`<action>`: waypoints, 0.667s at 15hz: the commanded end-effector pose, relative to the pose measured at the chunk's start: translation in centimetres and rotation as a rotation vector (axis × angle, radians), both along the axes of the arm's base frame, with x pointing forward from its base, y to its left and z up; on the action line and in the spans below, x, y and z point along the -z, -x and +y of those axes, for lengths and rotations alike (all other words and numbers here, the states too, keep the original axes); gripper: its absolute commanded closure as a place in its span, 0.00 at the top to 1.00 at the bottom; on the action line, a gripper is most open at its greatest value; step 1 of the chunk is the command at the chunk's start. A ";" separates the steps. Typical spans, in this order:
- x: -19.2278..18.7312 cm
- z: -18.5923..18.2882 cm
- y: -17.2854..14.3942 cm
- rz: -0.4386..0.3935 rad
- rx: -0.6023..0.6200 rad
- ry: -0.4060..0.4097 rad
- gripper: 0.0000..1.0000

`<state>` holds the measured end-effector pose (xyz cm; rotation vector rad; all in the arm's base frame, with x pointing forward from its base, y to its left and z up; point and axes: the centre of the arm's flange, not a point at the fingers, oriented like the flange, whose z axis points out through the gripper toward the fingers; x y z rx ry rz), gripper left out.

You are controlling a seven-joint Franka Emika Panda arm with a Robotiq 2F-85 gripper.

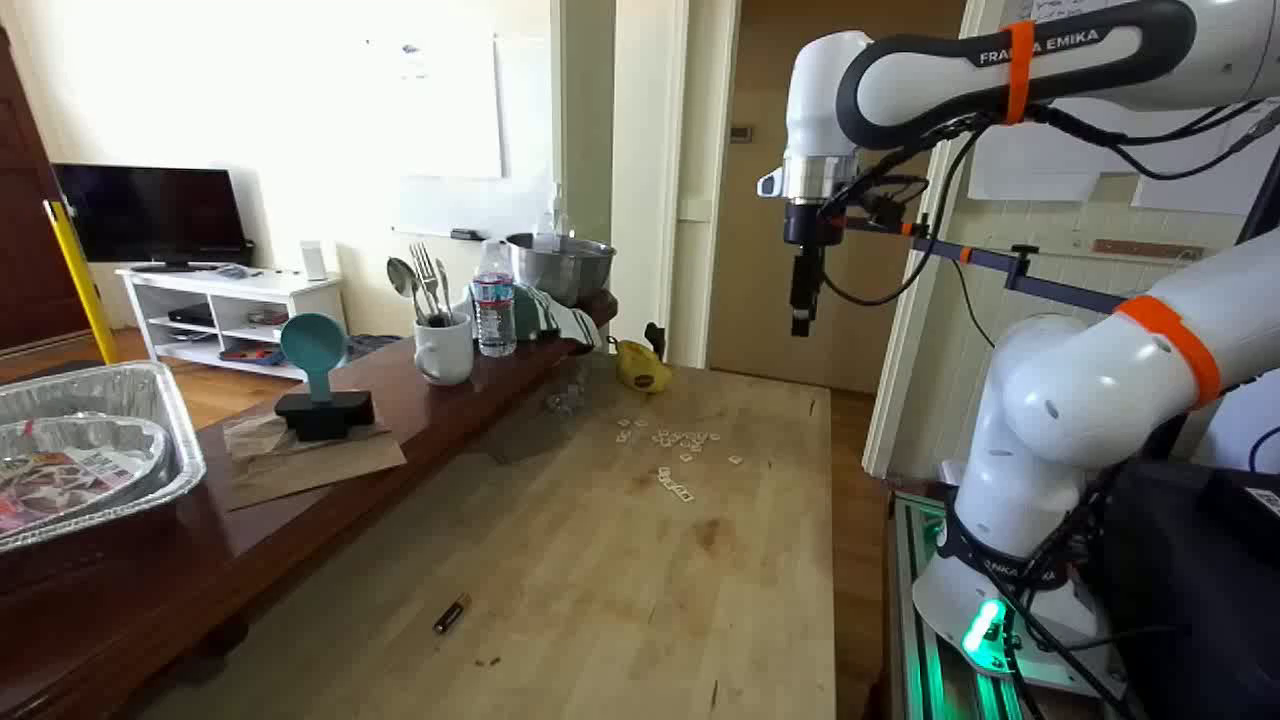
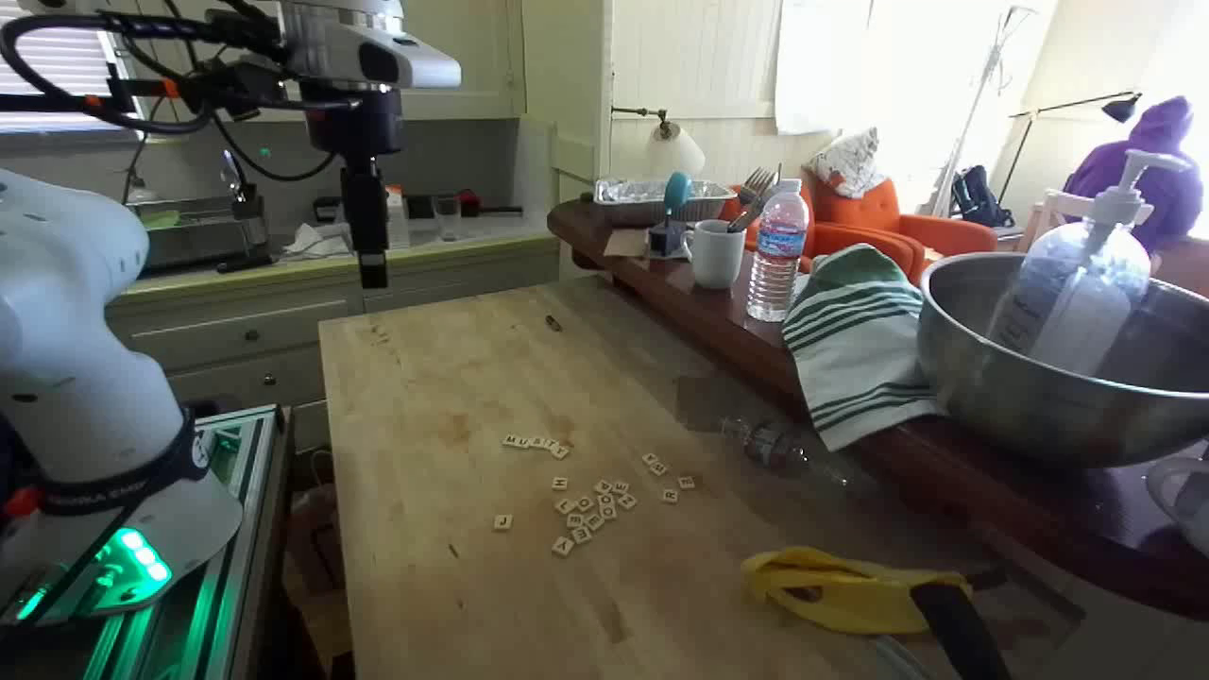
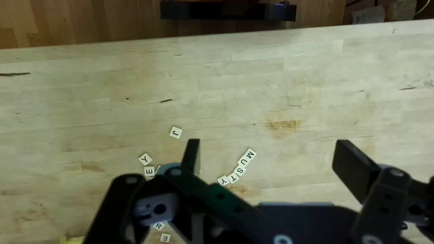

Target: Align the blocks on the table

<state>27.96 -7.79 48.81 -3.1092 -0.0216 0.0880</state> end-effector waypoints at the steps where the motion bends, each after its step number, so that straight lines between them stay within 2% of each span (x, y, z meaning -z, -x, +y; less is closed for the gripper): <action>1: 0.0 0.0 0.0 0.000 0.000 0.000 1.00; 4: 0.0 0.0 0.0 0.000 0.000 0.000 1.00; 5: 0.6 0.1 -0.7 0.027 -0.009 -0.006 1.00; 8: 4.4 0.8 -4.4 0.077 -0.059 0.041 1.00; 10: 7.6 1.5 -6.7 0.067 -0.129 0.094 1.00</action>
